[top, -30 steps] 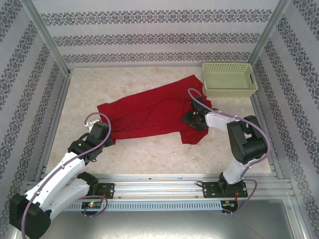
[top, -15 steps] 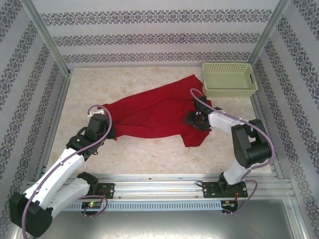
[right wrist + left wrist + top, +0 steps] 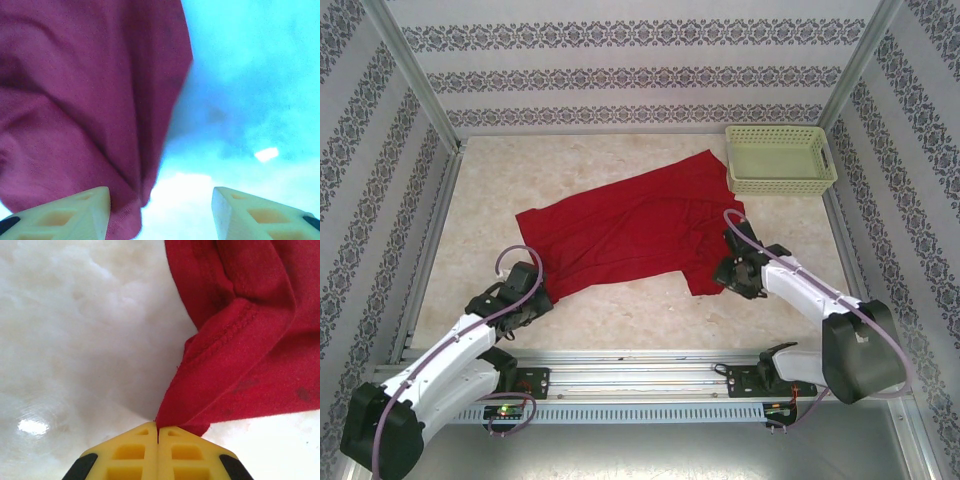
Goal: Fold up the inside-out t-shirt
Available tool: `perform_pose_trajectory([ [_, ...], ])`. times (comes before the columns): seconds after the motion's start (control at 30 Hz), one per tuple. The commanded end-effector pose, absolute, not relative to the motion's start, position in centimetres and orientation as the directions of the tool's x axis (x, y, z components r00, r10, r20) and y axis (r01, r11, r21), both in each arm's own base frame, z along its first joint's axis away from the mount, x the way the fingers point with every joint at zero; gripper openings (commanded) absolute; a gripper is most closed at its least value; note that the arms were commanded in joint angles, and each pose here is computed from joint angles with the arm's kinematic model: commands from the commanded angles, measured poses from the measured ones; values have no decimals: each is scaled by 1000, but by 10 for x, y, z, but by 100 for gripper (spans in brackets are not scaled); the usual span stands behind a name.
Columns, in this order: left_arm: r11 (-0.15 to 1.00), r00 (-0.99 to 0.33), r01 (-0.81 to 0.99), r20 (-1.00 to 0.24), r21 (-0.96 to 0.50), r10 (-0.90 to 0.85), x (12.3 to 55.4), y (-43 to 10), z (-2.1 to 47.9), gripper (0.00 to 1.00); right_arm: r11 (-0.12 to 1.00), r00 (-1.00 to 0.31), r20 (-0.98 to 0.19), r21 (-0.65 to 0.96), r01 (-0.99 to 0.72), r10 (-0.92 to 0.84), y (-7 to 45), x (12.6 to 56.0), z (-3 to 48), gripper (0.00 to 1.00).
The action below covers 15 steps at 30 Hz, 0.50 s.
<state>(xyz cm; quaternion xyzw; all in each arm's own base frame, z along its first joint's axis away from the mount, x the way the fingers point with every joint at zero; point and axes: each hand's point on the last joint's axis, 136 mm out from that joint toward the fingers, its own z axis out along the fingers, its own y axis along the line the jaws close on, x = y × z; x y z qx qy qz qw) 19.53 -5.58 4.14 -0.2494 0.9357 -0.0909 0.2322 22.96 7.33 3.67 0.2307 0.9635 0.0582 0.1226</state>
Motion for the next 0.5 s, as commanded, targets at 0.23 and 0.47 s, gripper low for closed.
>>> perform_pose_trajectory([
  [0.23,835,-722,-503,-422,-224,-548,202,-39,41,0,895,-875,-200,173,412,442,94,219,25,50],
  [0.47,821,-702,-524,-432,-224,-566,204,-31,44,0,924,-890,-249,91,370,381,89,240,33,23],
])
